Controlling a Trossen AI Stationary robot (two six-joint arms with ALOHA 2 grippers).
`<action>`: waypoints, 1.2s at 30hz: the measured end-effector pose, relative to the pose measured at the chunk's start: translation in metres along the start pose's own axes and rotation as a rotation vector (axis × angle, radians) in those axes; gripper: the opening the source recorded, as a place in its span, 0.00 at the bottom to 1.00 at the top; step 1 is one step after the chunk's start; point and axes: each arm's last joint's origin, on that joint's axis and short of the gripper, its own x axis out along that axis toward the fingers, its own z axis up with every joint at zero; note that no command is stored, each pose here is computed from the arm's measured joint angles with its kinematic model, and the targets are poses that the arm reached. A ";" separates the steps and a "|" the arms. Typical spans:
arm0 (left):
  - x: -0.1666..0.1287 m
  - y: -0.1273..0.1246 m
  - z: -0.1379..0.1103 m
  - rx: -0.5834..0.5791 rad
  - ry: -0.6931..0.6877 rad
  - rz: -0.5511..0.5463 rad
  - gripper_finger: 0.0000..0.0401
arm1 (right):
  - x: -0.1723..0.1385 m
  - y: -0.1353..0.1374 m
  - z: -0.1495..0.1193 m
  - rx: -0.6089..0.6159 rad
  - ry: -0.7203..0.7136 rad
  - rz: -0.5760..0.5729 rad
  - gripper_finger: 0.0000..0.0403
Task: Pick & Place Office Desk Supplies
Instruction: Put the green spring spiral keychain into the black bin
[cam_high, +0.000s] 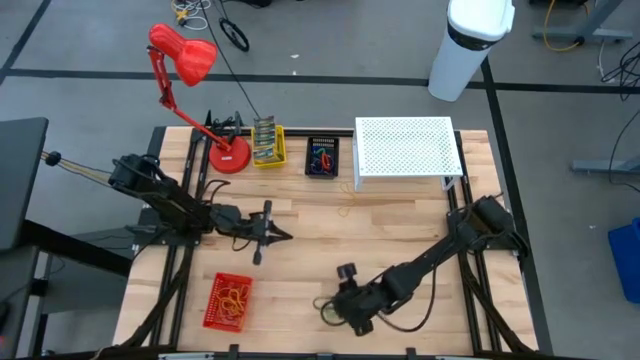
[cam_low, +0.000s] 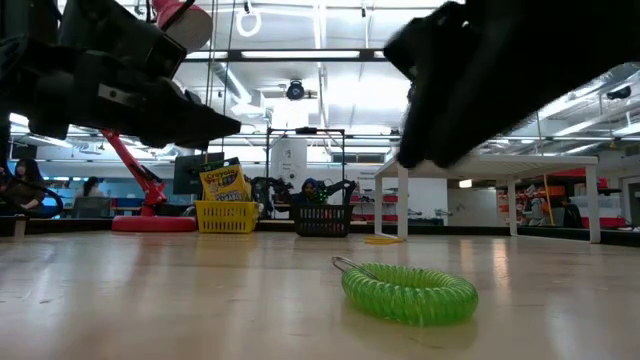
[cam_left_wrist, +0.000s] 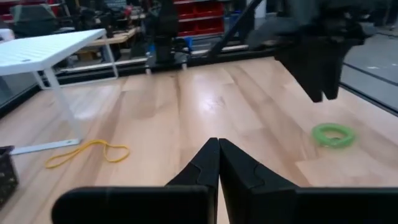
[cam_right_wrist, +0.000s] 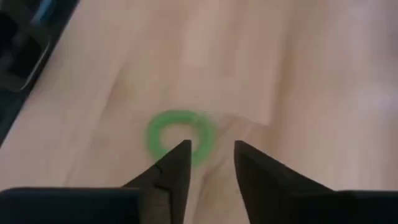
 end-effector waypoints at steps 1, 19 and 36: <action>0.000 0.000 0.000 -0.001 0.001 0.005 0.03 | 0.002 0.001 0.001 -0.053 0.037 0.016 0.34; 0.002 0.000 -0.001 -0.021 0.024 0.003 0.03 | 0.033 0.008 0.016 -0.340 0.141 0.182 0.40; 0.002 0.000 -0.002 -0.022 0.032 0.002 0.03 | 0.060 -0.005 0.013 -0.393 0.131 0.255 0.08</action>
